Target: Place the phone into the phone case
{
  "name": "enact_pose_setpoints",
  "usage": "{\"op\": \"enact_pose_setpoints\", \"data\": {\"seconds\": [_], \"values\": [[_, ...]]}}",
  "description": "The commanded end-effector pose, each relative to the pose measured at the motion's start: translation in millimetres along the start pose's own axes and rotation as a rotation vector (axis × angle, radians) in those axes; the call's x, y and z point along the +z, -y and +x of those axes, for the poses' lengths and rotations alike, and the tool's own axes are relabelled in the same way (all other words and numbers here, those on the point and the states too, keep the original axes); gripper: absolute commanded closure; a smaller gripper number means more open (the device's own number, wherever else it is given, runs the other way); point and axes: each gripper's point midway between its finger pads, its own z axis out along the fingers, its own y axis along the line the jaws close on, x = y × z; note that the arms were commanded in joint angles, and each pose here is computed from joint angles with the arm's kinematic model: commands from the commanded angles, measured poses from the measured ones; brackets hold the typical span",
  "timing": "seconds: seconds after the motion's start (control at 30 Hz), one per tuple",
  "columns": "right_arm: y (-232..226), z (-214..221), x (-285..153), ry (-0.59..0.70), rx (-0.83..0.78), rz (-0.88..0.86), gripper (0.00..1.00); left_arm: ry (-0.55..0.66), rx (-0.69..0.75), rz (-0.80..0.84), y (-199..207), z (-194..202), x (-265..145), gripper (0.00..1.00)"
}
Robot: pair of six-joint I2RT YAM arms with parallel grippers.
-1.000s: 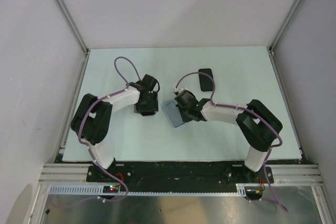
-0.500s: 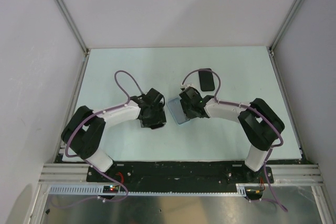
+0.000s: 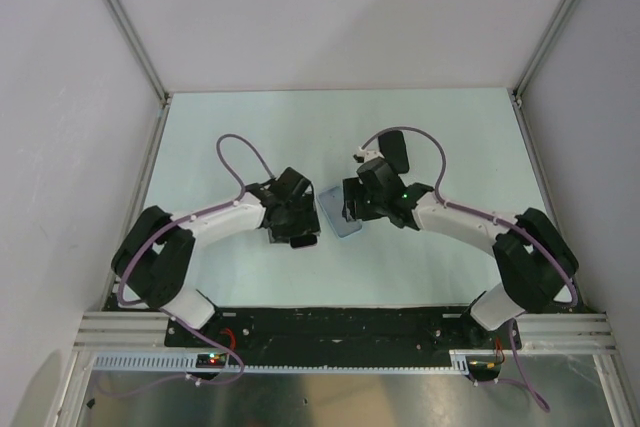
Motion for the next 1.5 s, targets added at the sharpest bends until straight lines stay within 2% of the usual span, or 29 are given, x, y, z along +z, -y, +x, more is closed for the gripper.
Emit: {"op": "enact_pose_setpoints", "data": {"seconds": [0.0,0.1,0.17,0.3,0.5,1.13,1.47], "values": [[-38.4,-9.6,-17.3,0.047,0.130,-0.209,0.36,0.083,0.021,0.077,11.4,-22.6,-23.2,0.12],[-40.8,-11.0,-24.6,0.067,0.161,-0.232,0.36,0.104,0.027,0.030,-4.1,-42.0,-25.7,0.03],[-41.3,-13.2,-29.2,0.078,0.172,-0.239,0.36,0.110,0.048,-0.022,-12.7,-53.4,-22.8,0.01],[-40.7,-18.8,-39.7,0.103,0.182,-0.244,0.36,0.121,0.082,-0.126,-21.0,-72.9,-10.1,0.00],[-34.5,-18.2,-51.4,0.125,0.194,-0.241,0.36,0.120,0.093,-0.158,-12.9,-89.3,6.7,0.00],[-26.1,-10.6,-55.5,0.126,0.213,-0.241,0.37,0.094,0.126,-0.180,-0.3,-88.5,29.0,0.02],[-29.1,-6.2,-51.7,0.108,0.217,-0.264,0.37,0.069,0.109,-0.197,2.0,-79.7,40.6,0.11]]}}
